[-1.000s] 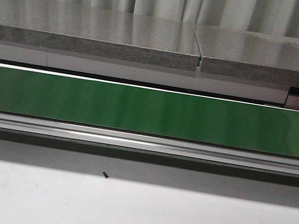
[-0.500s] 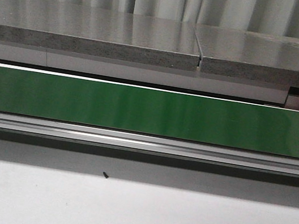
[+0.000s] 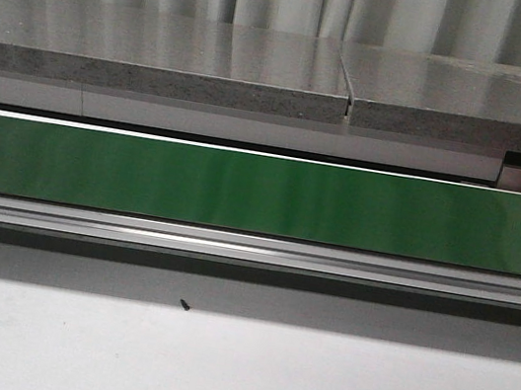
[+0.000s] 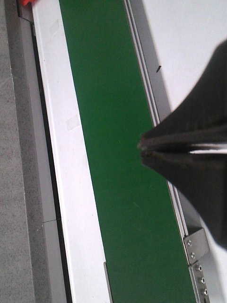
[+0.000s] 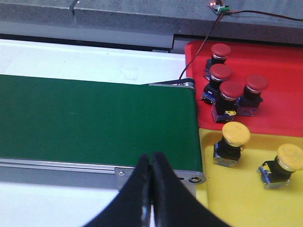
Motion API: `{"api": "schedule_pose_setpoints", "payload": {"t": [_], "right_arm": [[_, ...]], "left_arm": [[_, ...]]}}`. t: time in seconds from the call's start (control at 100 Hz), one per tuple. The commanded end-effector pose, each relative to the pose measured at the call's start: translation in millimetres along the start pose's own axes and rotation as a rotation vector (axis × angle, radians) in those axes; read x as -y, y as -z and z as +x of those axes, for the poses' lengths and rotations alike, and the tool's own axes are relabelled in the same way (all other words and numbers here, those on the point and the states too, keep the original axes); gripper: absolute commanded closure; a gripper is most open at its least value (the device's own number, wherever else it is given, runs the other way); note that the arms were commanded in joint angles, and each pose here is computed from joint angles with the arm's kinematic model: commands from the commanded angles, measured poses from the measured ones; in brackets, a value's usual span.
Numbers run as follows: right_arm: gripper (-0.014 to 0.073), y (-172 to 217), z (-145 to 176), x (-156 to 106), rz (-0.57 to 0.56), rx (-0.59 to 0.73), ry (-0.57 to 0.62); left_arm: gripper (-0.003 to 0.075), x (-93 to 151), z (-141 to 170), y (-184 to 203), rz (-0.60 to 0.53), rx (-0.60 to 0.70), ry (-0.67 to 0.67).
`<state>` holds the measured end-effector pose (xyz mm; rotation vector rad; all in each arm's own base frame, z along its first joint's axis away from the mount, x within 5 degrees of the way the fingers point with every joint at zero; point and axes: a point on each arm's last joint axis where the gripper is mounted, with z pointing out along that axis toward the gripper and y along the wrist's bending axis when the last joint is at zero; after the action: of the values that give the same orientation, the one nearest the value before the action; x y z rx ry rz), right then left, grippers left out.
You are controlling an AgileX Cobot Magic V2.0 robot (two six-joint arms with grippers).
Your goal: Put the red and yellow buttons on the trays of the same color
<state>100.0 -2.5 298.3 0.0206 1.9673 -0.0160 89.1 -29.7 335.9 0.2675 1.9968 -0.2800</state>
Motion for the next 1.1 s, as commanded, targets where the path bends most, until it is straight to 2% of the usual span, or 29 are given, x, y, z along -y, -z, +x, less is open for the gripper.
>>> {"api": "schedule_pose_setpoints", "payload": {"t": [0.0,0.85,1.01,1.09], "right_arm": [[0.0662,4,-15,1,0.007,0.103,0.006],[0.0662,4,-15,1,0.007,0.103,0.006],[0.0662,4,-15,1,0.007,0.103,0.006],[0.0662,4,-15,1,0.007,0.103,0.006]], "left_arm": [[0.0741,1,-13,4,0.003,0.087,0.013],[0.0741,0,-14,4,-0.003,0.099,0.012],[0.0741,-12,-15,-3,-0.119,0.147,-0.045],[0.0741,-20,-16,-7,-0.175,0.16,0.041]]}}
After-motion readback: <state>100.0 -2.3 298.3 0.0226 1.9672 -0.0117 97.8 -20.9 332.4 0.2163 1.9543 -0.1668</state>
